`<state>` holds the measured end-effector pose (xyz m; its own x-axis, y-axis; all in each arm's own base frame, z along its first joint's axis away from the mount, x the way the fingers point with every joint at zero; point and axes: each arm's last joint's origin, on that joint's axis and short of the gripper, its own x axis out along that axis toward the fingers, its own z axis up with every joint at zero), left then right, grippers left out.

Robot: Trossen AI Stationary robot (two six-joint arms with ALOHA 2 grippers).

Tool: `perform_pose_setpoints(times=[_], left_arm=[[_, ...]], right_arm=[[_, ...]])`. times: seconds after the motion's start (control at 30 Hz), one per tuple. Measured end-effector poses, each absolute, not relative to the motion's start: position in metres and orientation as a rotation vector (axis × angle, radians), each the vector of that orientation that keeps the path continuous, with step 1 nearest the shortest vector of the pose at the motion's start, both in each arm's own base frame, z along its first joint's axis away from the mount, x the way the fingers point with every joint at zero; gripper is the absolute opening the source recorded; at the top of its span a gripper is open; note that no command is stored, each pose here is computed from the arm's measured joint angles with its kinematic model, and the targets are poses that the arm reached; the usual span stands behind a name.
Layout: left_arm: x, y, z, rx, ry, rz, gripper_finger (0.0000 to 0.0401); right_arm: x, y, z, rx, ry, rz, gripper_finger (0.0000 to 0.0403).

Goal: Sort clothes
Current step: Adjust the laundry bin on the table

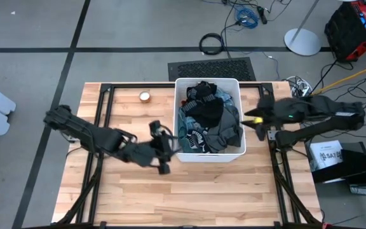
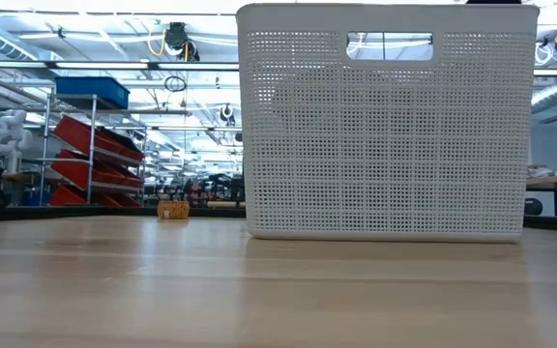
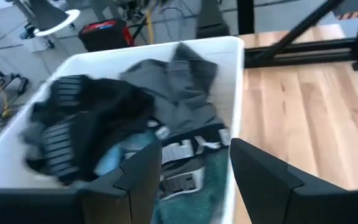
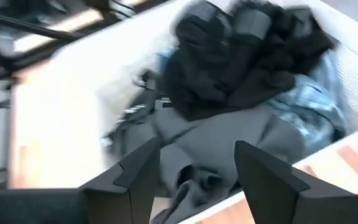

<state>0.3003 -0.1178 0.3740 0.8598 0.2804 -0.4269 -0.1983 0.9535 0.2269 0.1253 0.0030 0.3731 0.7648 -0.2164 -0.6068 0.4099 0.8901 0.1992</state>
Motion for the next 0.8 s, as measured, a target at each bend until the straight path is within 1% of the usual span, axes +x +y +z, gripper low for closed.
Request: perform_pose_setpoints(times=[0.13, 0.27, 0.43, 0.67, 0.8], left_arm=[[0.274, -0.096, 0.39, 0.144, 0.482, 0.29, 0.02], [0.239, -0.076, 0.387, 0.09, 0.471, 0.318, 0.02], [0.192, -0.057, 0.36, -0.024, 0.432, 0.341, 0.02], [0.145, -0.039, 0.317, -0.151, 0.26, 0.329, 0.02], [0.123, -0.03, 0.299, -0.189, 0.201, 0.324, 0.02]], right_arm=[[0.102, 0.012, 0.37, 0.347, 0.516, -0.22, 0.0194], [0.083, 0.016, 0.34, 0.378, 0.427, -0.111, 0.0194], [0.065, 0.015, 0.3, 0.404, 0.32, -0.021, 0.0194], [0.037, 0.009, 0.267, 0.414, 0.189, 0.155, 0.0194], [0.037, 0.011, 0.259, 0.391, 0.219, 0.22, 0.0194]])
